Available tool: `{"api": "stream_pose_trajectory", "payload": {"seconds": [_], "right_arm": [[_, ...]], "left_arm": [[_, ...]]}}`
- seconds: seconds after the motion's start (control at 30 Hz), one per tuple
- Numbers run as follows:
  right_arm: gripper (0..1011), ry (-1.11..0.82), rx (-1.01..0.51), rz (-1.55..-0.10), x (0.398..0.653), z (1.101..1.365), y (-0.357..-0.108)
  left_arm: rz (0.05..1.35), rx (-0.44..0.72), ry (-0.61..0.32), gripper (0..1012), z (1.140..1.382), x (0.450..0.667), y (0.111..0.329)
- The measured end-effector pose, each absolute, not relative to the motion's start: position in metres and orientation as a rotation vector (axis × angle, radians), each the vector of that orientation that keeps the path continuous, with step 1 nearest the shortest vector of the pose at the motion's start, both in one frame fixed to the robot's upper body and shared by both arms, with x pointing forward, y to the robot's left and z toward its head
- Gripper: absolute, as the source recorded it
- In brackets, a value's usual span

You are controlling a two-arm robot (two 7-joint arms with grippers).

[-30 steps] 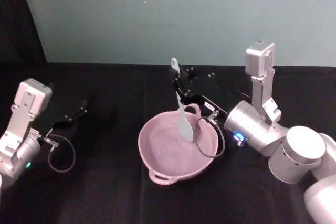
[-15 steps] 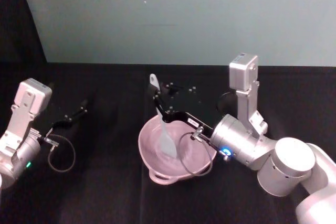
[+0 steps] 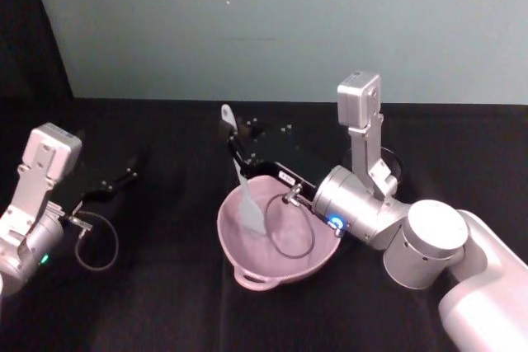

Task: Use the one hand to pick up the spoon and stir the clear water in the bowl.

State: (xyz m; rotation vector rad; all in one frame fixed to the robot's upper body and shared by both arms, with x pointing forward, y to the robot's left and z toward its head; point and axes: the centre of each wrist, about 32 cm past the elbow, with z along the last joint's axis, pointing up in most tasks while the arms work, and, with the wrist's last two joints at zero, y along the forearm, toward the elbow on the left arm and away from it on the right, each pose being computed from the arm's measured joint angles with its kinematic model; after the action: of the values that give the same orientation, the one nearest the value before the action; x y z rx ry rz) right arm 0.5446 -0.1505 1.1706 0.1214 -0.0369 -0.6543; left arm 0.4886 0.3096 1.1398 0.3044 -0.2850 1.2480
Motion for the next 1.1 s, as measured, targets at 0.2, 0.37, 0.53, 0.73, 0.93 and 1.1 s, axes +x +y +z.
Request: {"api": "stream_pose_trajectory", "payload": {"seconds": [0.2, 0.37, 0.53, 0.73, 0.93, 1.1], "right_arm": [[127, -0.059, 0.121, -0.722, 0.554, 1.173, -0.165], [127, -0.069, 0.123, -0.760, 0.554, 1.174, -0.179], [127, -0.068, 0.117, -0.773, 0.547, 1.173, -0.188], [127, -0.061, 0.112, -0.763, 0.539, 1.173, -0.190], [127, -0.046, 0.118, -0.705, 0.528, 1.172, -0.178], [127, -0.034, 0.131, -0.654, 0.522, 1.172, -0.164]], "left_arm": [[1.248, 0.304, -0.285, 1005, 1.140, 0.489, 0.310], [1.248, 0.304, -0.285, 1005, 1.140, 0.489, 0.310], [1.248, 0.304, -0.285, 1005, 1.140, 0.489, 0.310], [1.248, 0.304, -0.285, 1005, 1.140, 0.489, 0.310], [1.248, 0.305, -0.285, 1005, 1.140, 0.489, 0.310], [1.248, 0.304, -0.285, 1005, 1.140, 0.489, 0.310]]}}
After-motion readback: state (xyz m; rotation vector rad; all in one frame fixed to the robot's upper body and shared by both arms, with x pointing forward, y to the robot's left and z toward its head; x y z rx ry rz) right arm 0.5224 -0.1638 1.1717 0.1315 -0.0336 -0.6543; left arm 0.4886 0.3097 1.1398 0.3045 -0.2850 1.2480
